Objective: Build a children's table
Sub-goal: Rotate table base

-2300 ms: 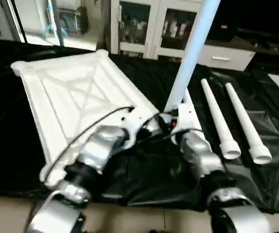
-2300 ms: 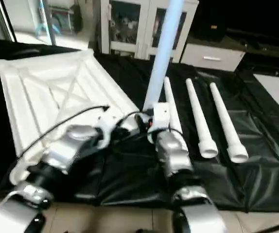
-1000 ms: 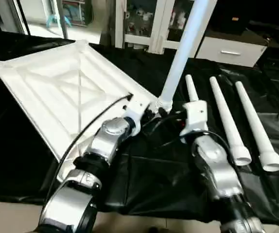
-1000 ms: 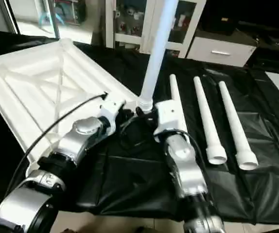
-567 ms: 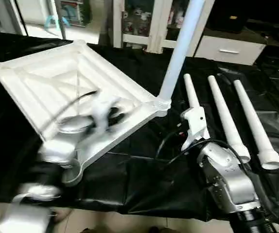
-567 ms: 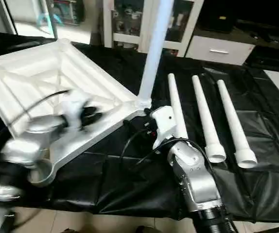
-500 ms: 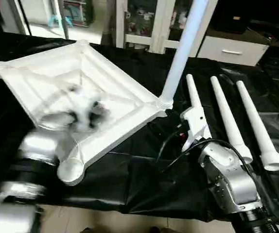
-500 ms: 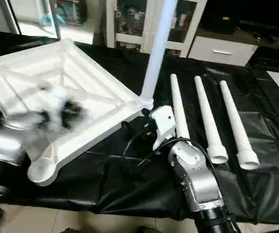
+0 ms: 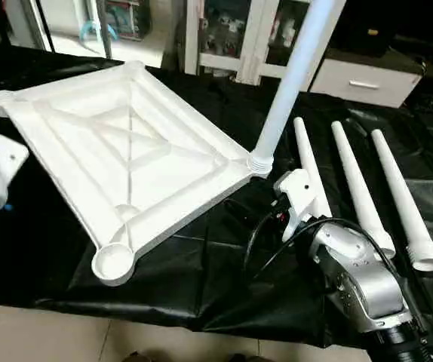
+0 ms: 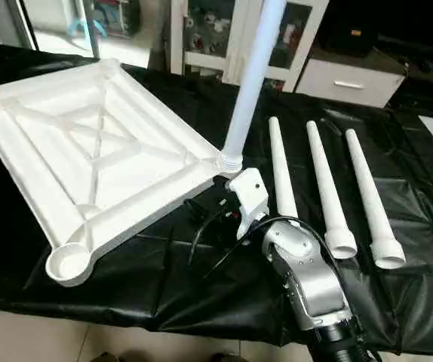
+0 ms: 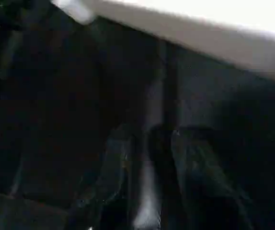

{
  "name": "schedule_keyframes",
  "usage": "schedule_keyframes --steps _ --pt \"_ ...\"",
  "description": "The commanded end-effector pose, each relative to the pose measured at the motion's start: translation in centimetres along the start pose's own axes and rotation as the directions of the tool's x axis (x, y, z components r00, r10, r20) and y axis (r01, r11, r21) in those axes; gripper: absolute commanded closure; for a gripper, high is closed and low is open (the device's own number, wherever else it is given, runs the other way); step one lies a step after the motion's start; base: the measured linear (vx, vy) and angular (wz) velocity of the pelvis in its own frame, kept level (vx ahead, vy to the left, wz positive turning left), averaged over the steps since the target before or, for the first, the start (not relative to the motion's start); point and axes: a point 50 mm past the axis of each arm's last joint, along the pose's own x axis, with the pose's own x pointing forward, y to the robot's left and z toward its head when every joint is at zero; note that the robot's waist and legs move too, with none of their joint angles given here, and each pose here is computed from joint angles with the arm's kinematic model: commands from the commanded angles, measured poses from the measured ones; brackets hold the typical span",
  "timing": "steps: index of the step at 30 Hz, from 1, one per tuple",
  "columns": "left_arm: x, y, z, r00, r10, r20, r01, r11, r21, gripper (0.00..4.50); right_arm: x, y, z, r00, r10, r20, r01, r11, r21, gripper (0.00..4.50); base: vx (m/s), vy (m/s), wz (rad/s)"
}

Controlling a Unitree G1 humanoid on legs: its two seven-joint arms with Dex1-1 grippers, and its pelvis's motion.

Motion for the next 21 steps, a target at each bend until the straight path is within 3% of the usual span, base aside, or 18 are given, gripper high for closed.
schedule_keyframes --steps 1,4,7,9,12,13,14,15,21 --pt "0.1 -1.7 -0.2 0.992 -0.125 -0.019 0.125 0.992 0.012 3.02 -0.3 -0.2 0.1 1.000 0.012 -0.012 -0.012 1.000 -0.010 0.64 0.000 0.000 0.00" --pt "-0.4 -3.6 0.4 0.952 -0.305 0.042 0.306 0.951 -0.038 3.02 -0.7 -0.4 0.2 0.999 0.032 -0.016 -0.032 0.999 -0.009 0.64 0.000 0.000 0.00" --pt "-1.4 -4.9 0.8 0.883 -0.462 0.081 0.462 0.887 0.030 3.02 -1.2 -0.8 0.2 0.998 0.046 -0.030 -0.047 0.999 -0.024 0.64 0.000 0.000 0.00" --pt "-1.8 -5.1 1.3 0.859 -0.500 0.109 0.496 0.866 0.067 3.02 -1.4 -1.0 0.2 0.999 0.038 -0.033 -0.039 0.999 -0.025 0.64 0.000 0.000 0.00" --pt "-3.1 -5.9 3.1 0.771 -0.605 0.199 0.595 0.796 0.110 3.02 -1.4 -1.4 0.2 0.999 0.016 -0.034 -0.017 0.999 -0.032 0.64 0.000 0.000 0.00" --pt "-3.1 -5.9 3.1 0.771 -0.605 0.199 0.595 0.796 0.110 3.02 -1.4 -1.4 0.2 0.999 0.016 -0.034 -0.017 0.999 -0.032 0.64 0.000 0.000 0.00" --pt "-3.7 -6.5 3.9 0.719 -0.651 0.243 0.641 0.756 0.130 3.02 -1.4 -1.4 0.2 0.999 0.012 -0.031 -0.013 0.999 -0.032 0.64 0.000 0.000 0.00" --pt "-3.7 -6.5 3.9 0.719 -0.651 0.243 0.641 0.756 0.130 3.02 -1.4 -1.4 0.2 0.999 0.012 -0.031 -0.013 0.999 -0.032 0.64 0.000 0.000 0.00" --pt "-5.4 -9.1 6.2 0.553 -0.759 0.344 0.751 0.633 0.190 3.02 -1.1 -1.4 0.2 1.000 -0.002 -0.027 0.001 1.000 -0.028 0.64 0.000 0.000 0.00"
